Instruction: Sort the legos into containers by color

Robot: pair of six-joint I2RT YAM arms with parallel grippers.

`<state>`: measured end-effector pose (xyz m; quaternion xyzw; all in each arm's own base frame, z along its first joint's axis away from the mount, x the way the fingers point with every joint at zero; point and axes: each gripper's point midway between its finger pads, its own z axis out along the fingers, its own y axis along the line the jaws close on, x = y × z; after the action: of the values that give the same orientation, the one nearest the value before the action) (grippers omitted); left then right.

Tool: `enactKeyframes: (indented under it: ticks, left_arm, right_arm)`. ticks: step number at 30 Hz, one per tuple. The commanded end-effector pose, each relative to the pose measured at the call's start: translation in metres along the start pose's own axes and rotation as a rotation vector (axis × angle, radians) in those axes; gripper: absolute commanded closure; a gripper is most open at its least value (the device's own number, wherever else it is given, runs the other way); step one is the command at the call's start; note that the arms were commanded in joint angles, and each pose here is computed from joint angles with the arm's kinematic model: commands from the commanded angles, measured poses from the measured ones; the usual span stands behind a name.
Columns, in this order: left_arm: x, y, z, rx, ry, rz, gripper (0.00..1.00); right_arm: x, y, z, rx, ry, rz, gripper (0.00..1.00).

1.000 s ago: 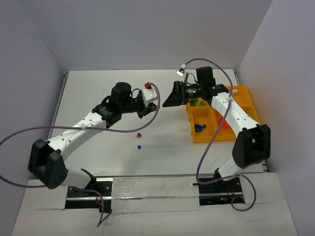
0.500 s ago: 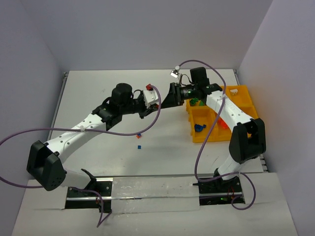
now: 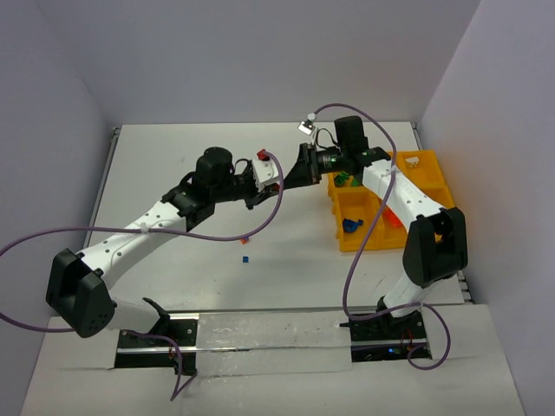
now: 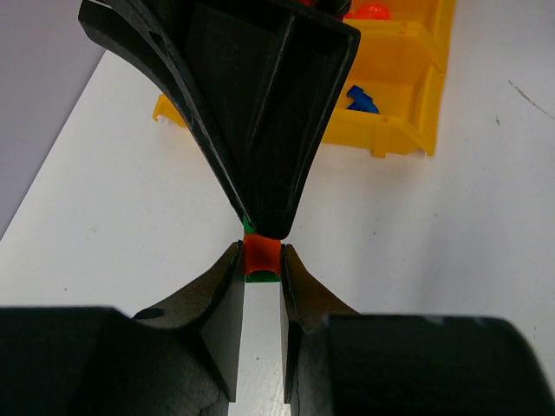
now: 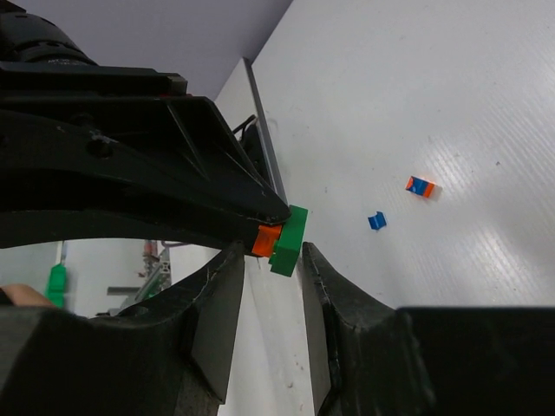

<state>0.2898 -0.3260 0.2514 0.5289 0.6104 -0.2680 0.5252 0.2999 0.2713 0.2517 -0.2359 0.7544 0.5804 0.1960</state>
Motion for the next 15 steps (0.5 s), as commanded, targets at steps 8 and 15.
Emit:
enactKeyframes:
  ticks: [8,15]
  left_arm:
    - [-0.0272,0.0053,-0.0076,-0.033,-0.082,0.057,1.0]
    - [-0.0254,0.0054,-0.0079,-0.041,-0.078,0.059,1.0]
  right_arm:
    - [-0.0118,0.0119,0.0041,-0.035,-0.001,-0.061,0.73]
    - [-0.0146,0.0049,0.0029,0.014,-0.01,-0.068,1.0]
